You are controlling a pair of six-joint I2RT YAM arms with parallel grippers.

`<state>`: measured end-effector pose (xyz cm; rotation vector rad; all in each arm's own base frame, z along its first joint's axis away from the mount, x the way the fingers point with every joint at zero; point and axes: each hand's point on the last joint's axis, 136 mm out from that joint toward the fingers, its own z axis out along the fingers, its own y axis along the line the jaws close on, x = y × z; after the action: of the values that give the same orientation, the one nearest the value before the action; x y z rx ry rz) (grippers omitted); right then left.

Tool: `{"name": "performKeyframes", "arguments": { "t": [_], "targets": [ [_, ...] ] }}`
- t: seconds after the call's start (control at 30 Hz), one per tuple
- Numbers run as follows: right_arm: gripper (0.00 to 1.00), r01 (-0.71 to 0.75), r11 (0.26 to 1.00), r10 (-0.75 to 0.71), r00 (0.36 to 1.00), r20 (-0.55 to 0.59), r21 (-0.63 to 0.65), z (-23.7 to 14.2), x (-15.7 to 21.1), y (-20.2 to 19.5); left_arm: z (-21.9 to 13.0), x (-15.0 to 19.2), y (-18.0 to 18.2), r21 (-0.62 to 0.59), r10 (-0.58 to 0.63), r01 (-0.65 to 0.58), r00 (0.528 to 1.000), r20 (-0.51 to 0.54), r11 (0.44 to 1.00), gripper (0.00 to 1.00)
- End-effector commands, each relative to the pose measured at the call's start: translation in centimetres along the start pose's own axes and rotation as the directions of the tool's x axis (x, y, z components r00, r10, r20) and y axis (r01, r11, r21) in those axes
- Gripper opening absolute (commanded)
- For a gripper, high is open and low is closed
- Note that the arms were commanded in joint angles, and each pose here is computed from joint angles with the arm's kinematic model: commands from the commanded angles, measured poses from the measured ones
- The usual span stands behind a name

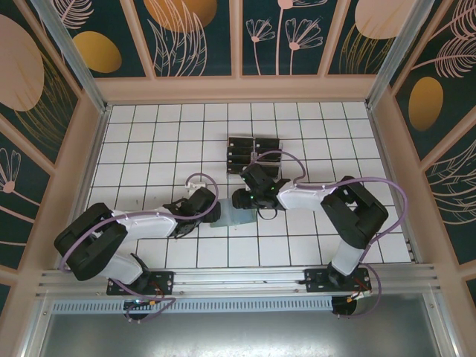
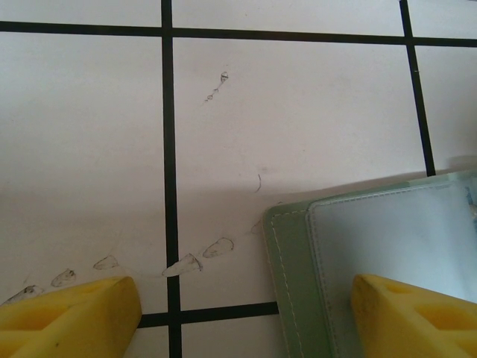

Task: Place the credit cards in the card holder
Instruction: Flip over the card slot on the card holder.

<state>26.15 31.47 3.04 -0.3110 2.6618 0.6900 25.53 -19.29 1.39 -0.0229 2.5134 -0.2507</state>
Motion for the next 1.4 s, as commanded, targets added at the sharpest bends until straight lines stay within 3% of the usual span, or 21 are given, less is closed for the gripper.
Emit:
{"name": "performKeyframes", "arguments": {
  "t": [0.0, 0.53, 0.93, 1.37],
  "targets": [
    [0.42, -0.052, 0.996, 0.049, 0.998, -0.035, -0.079, 0.8, 1.1, 0.7, 1.2, 1.6, 1.0, -0.025, -0.001, -0.001, 0.999, -0.049, 1.000, 0.77],
    [0.42, -0.160, 0.949, 0.155, 0.987, -0.039, -0.272, -0.1, 0.3, 3.6, 1.2, 1.4, 0.7, -0.011, 0.000, -0.001, 0.999, -0.042, 1.000, 0.77],
    [0.42, -0.178, 0.943, 0.174, 0.984, -0.041, -0.282, 0.0, 0.4, 3.6, -1.1, -1.4, 0.5, -0.007, -0.008, 0.008, 0.998, 0.056, 1.000, 0.78],
    [0.42, -0.192, 0.937, 0.186, 0.981, -0.049, -0.292, 0.4, 0.3, 3.9, -4.3, -3.2, -1.7, 0.180, -0.009, -0.019, 0.988, 0.151, 0.984, 0.77]
  ]
}}
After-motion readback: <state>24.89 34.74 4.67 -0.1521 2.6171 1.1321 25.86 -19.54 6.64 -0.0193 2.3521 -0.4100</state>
